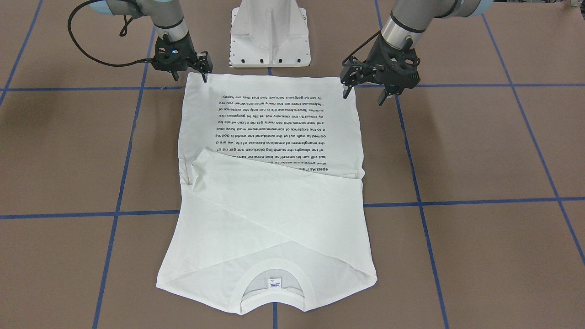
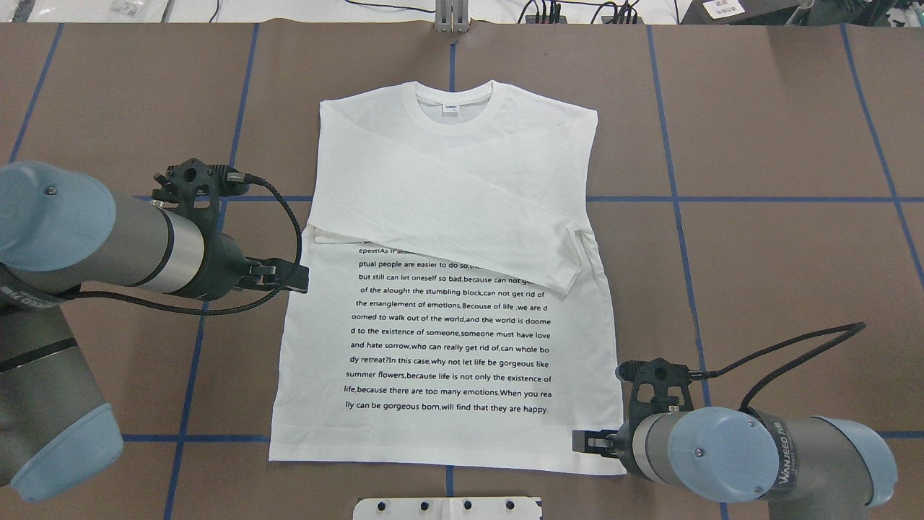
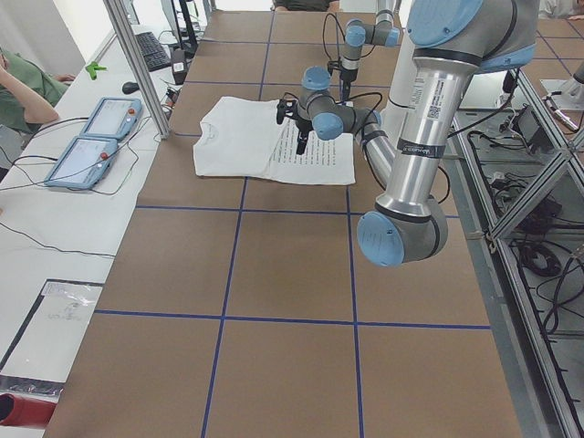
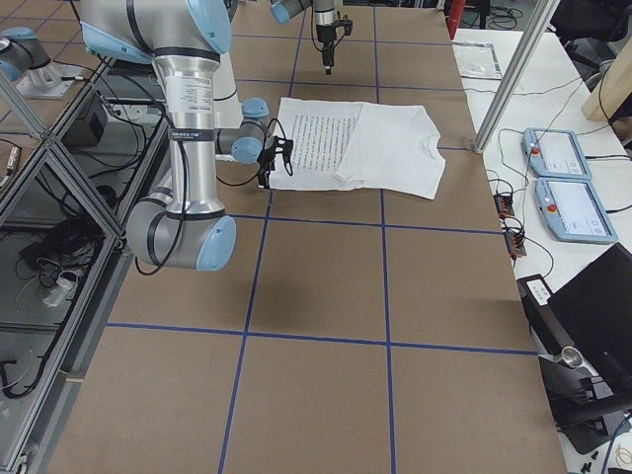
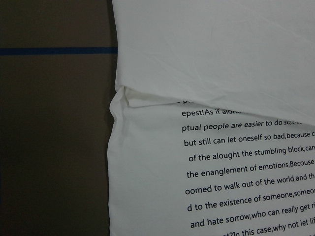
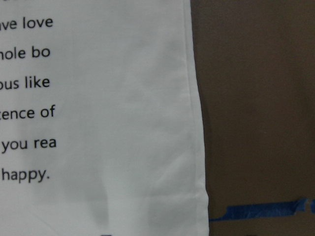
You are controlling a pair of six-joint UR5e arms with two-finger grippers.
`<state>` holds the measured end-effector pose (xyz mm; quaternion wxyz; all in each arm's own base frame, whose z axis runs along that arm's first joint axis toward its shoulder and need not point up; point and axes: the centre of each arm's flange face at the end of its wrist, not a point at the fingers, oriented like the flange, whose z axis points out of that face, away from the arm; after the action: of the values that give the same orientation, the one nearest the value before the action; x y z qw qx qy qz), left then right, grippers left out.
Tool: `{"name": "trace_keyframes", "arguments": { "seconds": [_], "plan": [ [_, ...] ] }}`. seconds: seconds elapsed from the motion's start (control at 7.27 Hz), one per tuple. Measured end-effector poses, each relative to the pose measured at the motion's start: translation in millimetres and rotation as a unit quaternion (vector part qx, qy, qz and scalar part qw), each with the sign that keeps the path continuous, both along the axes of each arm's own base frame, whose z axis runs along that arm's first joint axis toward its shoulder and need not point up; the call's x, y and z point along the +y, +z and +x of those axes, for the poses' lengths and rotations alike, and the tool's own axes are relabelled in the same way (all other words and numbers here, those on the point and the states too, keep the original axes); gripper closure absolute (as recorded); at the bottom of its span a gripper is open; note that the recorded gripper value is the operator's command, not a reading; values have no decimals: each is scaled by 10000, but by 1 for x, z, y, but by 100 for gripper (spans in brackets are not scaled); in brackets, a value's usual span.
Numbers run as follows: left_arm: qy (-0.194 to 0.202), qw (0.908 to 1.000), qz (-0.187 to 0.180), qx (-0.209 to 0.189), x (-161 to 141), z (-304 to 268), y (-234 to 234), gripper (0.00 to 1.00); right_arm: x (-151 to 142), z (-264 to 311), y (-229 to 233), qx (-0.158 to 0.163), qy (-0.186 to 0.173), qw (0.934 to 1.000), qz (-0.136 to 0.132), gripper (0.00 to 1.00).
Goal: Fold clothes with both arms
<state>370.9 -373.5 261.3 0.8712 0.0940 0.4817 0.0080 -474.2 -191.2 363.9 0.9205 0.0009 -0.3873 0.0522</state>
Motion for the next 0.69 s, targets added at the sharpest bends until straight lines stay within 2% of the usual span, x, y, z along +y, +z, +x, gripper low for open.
{"name": "trace_keyframes", "arguments": {
  "seconds": [0.28, 0.41, 0.55, 0.69],
  "plan": [
    [0, 10000, 3, 3, -1, 3, 2, 0, 2, 0, 0, 4, -79, 9999, -77, 20],
    [0, 10000, 12, 15, -2, 3, 2, 0, 4, -1, 1, 4, -133, 9998, -130, 37],
    [0, 10000, 22, 29, -2, 4, 0, 0, 5, -1, 1, 2, -176, 9997, -174, 42],
    [0, 10000, 29, 39, -2, 4, -1, 0, 6, -2, 1, -5, -222, 9995, -218, 42]
  ]
}}
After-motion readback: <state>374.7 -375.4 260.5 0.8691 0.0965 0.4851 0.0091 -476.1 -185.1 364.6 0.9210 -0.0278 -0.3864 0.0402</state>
